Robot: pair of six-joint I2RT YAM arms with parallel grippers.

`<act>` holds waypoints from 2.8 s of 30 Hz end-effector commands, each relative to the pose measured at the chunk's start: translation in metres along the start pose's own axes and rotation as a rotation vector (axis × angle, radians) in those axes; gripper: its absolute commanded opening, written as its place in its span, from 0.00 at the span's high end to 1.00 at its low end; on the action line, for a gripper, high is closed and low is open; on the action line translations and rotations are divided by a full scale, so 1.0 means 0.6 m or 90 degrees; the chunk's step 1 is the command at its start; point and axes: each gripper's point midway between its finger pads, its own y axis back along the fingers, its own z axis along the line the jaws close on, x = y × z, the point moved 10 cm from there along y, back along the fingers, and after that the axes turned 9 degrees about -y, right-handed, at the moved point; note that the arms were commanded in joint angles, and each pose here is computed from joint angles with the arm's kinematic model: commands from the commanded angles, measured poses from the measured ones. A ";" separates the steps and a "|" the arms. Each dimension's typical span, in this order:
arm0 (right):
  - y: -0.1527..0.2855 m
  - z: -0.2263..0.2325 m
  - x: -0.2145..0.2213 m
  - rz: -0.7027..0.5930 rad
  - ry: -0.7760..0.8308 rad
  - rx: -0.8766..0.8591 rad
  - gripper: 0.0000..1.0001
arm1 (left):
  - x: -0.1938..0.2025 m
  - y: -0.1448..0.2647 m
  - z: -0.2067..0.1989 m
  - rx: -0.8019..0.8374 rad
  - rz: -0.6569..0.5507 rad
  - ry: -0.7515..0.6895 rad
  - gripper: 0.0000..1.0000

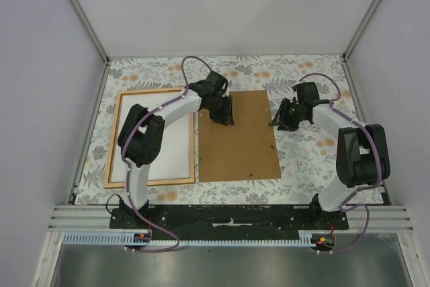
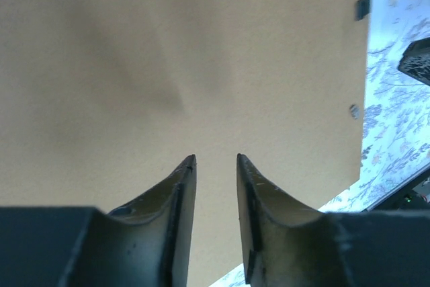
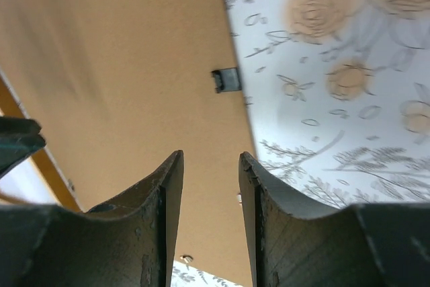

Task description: Put the photo into the frame

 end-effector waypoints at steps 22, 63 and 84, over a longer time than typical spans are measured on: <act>0.050 -0.040 -0.011 -0.151 -0.065 0.102 0.60 | -0.046 -0.110 -0.184 -0.247 -0.218 -0.131 0.55; 0.178 -0.065 0.025 -0.284 -0.110 0.111 0.59 | -0.007 -0.240 -0.248 -0.295 -0.226 -0.143 0.65; 0.170 -0.073 0.026 -0.273 -0.119 0.107 0.59 | 0.030 -0.247 -0.228 -0.333 -0.154 -0.169 0.77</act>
